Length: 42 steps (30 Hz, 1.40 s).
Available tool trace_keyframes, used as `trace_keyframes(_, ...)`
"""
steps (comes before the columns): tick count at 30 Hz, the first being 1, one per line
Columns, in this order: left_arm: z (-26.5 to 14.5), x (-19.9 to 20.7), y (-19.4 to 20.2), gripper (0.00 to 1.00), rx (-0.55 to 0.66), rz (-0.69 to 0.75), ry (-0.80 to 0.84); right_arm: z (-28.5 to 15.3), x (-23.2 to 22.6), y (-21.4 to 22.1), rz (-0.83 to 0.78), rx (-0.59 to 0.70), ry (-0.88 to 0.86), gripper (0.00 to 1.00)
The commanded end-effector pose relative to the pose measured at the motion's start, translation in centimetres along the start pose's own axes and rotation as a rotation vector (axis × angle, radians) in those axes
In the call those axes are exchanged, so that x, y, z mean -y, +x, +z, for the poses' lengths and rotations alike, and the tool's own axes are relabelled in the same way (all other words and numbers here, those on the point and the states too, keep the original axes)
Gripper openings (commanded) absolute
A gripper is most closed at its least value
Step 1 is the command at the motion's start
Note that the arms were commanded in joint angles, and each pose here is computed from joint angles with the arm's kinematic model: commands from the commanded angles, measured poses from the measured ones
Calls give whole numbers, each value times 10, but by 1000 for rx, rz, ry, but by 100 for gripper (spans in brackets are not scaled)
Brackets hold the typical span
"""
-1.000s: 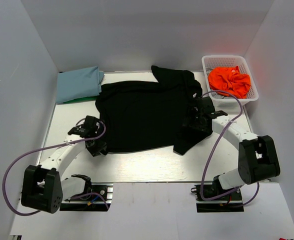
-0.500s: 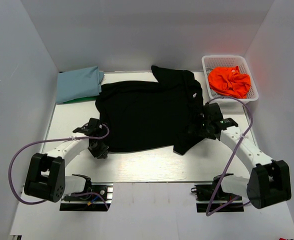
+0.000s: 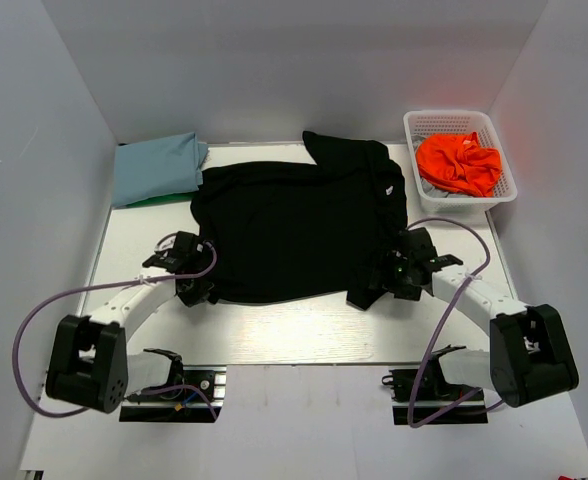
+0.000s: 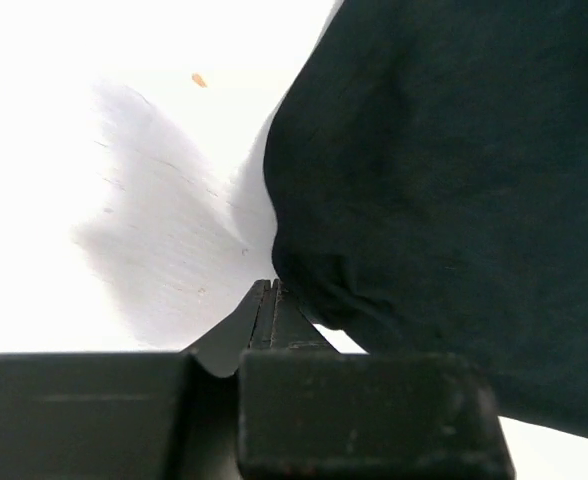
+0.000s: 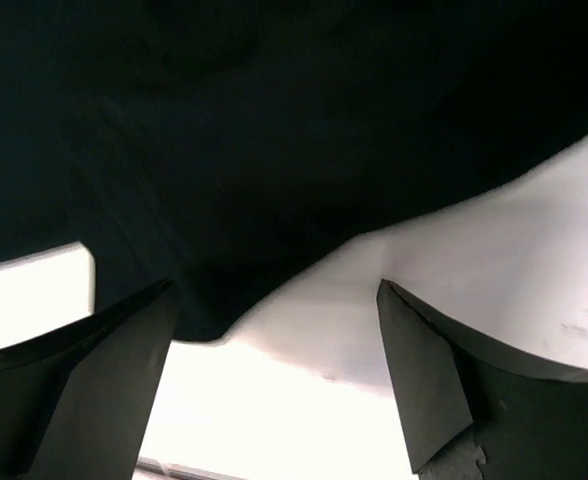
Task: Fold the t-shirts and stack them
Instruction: Flatten out the tshirt
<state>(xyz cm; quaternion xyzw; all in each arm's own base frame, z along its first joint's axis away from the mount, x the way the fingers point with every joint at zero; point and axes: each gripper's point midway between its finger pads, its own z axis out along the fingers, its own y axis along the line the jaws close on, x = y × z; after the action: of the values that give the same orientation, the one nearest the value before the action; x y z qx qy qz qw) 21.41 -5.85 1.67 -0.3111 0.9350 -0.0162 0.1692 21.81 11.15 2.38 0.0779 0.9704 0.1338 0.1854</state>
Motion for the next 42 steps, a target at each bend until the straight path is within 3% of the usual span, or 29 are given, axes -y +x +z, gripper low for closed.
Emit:
trace_keyframes(1, -14, 0, -24, 0, 135, -19, 22, 14, 1, -22, 55, 112, 7, 86)
trace_keyframes(2, -17, 1, -25, 0, 144, -22, 32, 17, 7, -32, 67, 163, 40, 86)
trace_keyframes(5, -23, -1, -32, 0, 172, -56, 27, 21, 17, -44, 121, 220, 105, 68)
trace_keyframes(6, -26, -2, -35, 0, 189, -59, 28, 21, 19, -46, 137, 227, 122, 48)
trace_keyframes(9, -32, 0, -40, 0, 211, -74, 39, 12, 28, -52, 136, 241, 183, 26)
trace_keyframes(10, -37, 4, -46, 0, 232, -90, 52, 6, 27, -57, 121, 258, 186, 11)
trace_keyframes(13, -45, 11, -51, 0, 251, -88, 82, -19, 13, -70, 88, 301, 134, 0)
trace_keyframes(20, -69, 18, -60, 0, 299, -87, 151, -77, -6, -91, 12, 402, 60, 0)
trace_keyframes(27, -83, 17, -65, 0, 319, -82, 158, -83, 13, -81, 16, 371, 161, 0)
trace_keyframes(28, -80, 19, -61, 0, 303, -78, 171, -80, 12, -77, 20, 356, 154, 8)
trace_keyframes(29, -81, 21, -58, 0, 288, -75, 185, -73, 17, -71, 27, 331, 172, 44)
trace_keyframes(30, -72, 24, -49, 0, 239, -52, 192, -70, 21, -68, 40, 320, 190, 60)
trace_keyframes(31, -65, 26, -42, 5, 211, -29, 198, -66, 24, -64, 60, 306, 208, 69)
trace_keyframes(32, -60, 26, -35, 16, 176, -12, 200, -65, 31, -57, 70, 276, 242, 74)
trace_keyframes(33, -57, 31, -26, 20, 130, -3, 225, -65, 34, -57, 78, 271, 262, 79)
trace_keyframes(35, -48, 33, -8, 28, 53, 54, 260, -65, 33, -55, 73, 254, 259, 79)
trace_keyframes(37, -38, 37, 8, 33, 6, 111, 310, -62, 18, -51, 38, 226, 181, 80)
trace_keyframes(41, -37, 53, 38, 54, -95, 151, 478, -52, -13, -42, -29, 164, 1, 82)
trace_keyframes(42, -35, 53, 43, 54, -109, 161, 489, -46, -14, -38, -28, 148, -9, 82)
